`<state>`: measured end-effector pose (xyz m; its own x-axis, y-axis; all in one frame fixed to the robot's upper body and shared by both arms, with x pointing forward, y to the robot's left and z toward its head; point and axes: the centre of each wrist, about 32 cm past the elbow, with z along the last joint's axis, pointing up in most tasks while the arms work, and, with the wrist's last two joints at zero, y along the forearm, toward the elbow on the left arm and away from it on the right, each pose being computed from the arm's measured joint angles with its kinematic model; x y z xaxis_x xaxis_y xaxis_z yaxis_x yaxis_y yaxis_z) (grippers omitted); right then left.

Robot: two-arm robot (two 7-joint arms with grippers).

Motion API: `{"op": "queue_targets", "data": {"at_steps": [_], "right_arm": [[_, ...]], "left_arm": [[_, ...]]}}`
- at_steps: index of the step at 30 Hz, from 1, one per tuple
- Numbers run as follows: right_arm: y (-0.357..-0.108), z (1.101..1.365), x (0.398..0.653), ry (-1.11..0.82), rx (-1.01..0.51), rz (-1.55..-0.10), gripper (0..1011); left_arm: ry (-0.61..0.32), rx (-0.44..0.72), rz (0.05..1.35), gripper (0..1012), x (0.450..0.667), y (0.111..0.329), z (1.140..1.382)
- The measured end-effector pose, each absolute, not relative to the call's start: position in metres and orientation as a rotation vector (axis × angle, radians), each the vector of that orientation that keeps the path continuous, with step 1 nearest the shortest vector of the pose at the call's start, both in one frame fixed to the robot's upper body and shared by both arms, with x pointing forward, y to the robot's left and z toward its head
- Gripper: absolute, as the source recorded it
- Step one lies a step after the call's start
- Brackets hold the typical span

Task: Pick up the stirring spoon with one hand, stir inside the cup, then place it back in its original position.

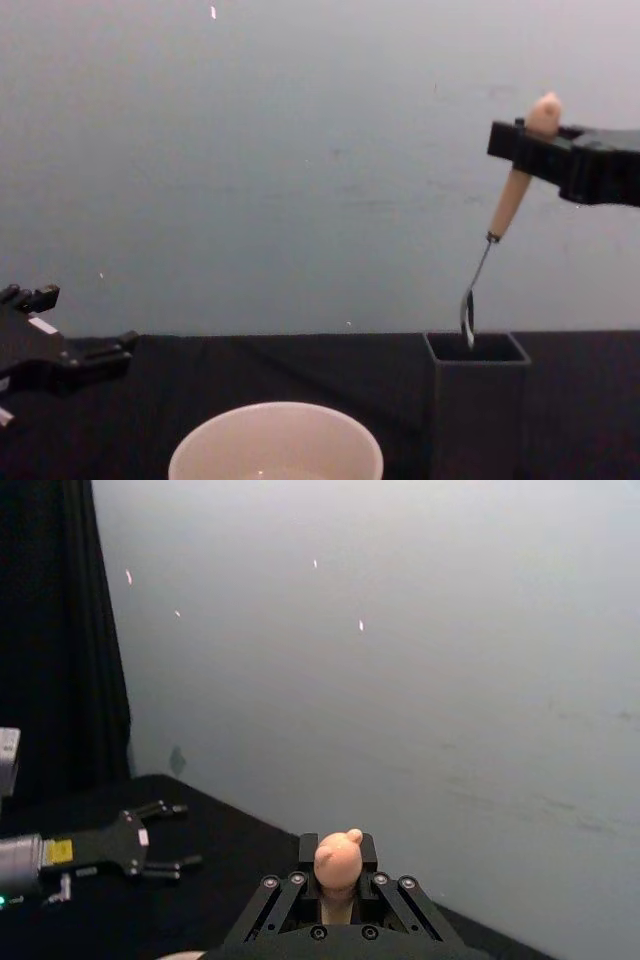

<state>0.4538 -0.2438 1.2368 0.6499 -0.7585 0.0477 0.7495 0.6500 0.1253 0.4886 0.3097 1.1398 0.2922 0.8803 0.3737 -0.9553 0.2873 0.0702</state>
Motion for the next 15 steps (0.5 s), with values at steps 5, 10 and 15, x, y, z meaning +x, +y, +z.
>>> {"op": "queue_targets", "data": {"at_steps": [5,10,15], "right_arm": [[-0.244,1.231,0.454,-0.089,0.07,-0.878,214],[-0.242,1.226,0.457,-0.079,0.054,-0.886,213],[-0.241,1.219,0.46,-0.062,0.028,-0.894,213]], "left_arm": [[-0.285,0.304,1.248,1001,0.489,0.31,1.14],[-0.285,0.304,1.248,1001,0.489,0.31,1.14],[-0.285,0.304,1.248,1001,0.489,0.31,1.14]]}}
